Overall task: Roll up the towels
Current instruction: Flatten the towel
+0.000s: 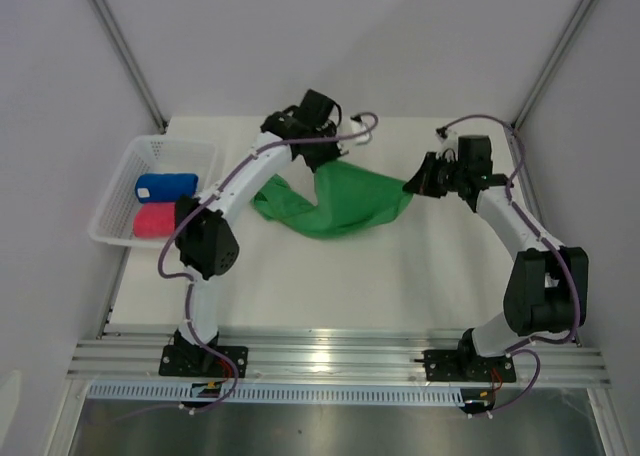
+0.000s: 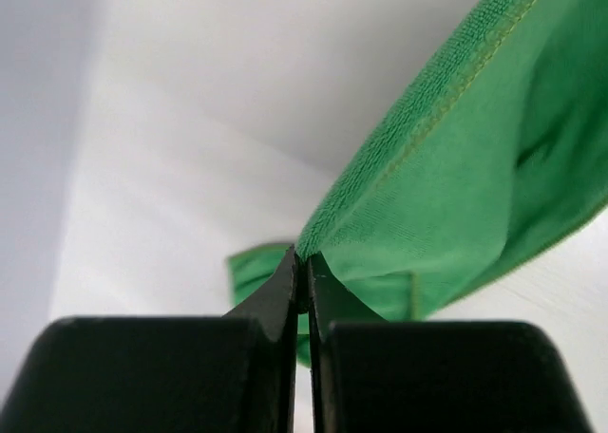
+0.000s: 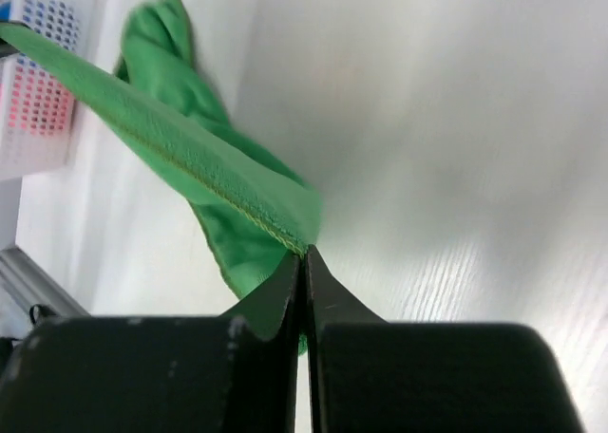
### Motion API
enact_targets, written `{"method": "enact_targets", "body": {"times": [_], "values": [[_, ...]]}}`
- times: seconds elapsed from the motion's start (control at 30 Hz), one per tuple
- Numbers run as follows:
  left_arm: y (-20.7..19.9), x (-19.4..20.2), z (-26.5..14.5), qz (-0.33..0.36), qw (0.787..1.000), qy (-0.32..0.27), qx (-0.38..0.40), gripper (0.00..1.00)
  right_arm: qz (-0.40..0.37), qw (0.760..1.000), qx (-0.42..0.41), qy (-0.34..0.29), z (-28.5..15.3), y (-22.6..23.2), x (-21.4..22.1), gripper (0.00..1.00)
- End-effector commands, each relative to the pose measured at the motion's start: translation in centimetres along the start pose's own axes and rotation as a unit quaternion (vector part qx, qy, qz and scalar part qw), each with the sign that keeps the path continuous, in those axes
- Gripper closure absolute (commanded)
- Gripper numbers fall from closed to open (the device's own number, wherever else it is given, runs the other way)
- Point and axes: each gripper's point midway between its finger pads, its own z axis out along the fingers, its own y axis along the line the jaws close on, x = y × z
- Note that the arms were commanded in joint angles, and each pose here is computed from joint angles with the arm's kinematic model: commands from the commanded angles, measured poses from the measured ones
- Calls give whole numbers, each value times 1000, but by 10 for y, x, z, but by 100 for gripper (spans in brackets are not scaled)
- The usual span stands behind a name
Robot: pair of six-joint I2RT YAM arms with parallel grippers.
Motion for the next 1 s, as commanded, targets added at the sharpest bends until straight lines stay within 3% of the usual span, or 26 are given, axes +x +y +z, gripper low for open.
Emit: {"method": "enact_targets", "body": {"times": [0.0,0.1,0.23,0.43,0.5,0.67,0.9,0.97], "values": [[56,-50,-121,-98,982,-127,-98,99,-104,989,2,-105,-44,49,-90,100],[73,-68,-182,-96,967,-176,-156,99,-167,973,-15,-156,-76,92,-143,100],[74,-82,-275,-91,940,-246,-219,99,-239,950,-35,-198,-126,151,-181,100],[58,-78,-392,-94,899,-314,-291,99,-313,913,-96,-245,-209,230,-170,100],[45,-77,-408,-88,897,-327,-284,99,-314,909,-104,-255,-224,240,-166,100],[37,-71,-402,-94,905,-313,-272,99,-303,911,-90,-263,-233,239,-167,100],[60,-67,-335,-94,928,-251,-259,99,-279,928,-46,-243,-178,206,-199,100],[79,-67,-332,-102,919,-248,-288,99,-269,932,-18,-243,-153,187,-220,100]]}}
